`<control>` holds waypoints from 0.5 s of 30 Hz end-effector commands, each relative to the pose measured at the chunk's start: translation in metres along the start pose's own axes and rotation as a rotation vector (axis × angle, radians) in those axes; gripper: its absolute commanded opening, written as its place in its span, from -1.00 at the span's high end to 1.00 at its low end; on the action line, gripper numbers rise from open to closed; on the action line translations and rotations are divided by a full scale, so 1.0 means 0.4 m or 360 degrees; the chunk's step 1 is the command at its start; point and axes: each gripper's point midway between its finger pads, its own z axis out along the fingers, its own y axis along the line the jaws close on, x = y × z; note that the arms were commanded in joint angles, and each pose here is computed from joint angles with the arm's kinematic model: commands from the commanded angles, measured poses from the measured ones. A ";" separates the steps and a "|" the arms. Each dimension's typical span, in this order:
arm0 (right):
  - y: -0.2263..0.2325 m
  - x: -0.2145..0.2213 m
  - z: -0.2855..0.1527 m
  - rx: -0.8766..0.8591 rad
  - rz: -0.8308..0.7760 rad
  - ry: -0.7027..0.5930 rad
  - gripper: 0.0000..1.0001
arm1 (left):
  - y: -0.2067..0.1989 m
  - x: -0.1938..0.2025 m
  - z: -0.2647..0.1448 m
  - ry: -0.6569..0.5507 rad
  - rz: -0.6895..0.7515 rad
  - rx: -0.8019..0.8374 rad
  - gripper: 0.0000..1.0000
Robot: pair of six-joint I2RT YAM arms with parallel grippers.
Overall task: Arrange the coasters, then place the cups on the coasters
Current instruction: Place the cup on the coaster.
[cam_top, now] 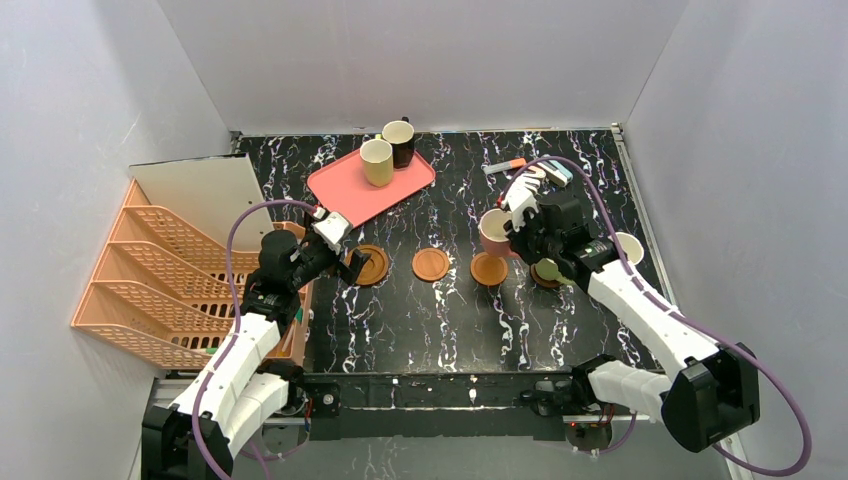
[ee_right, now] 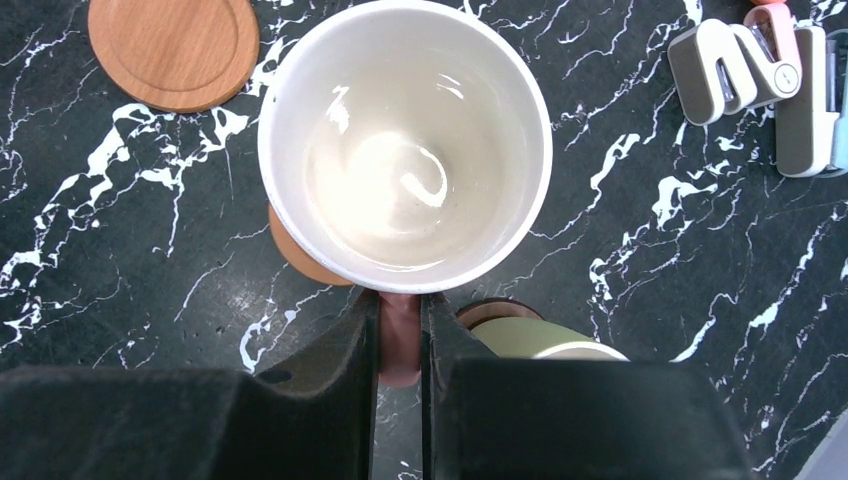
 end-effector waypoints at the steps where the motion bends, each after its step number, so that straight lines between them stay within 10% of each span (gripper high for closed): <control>1: -0.023 -0.108 -0.003 0.0029 0.0003 -0.0241 0.97 | 0.002 -0.004 -0.006 -0.0021 0.0023 -0.0009 -0.96; 15: -0.013 -0.082 0.024 -0.0045 0.0052 -0.0185 0.97 | -0.001 0.002 -0.005 -0.0013 0.0024 0.0000 -0.96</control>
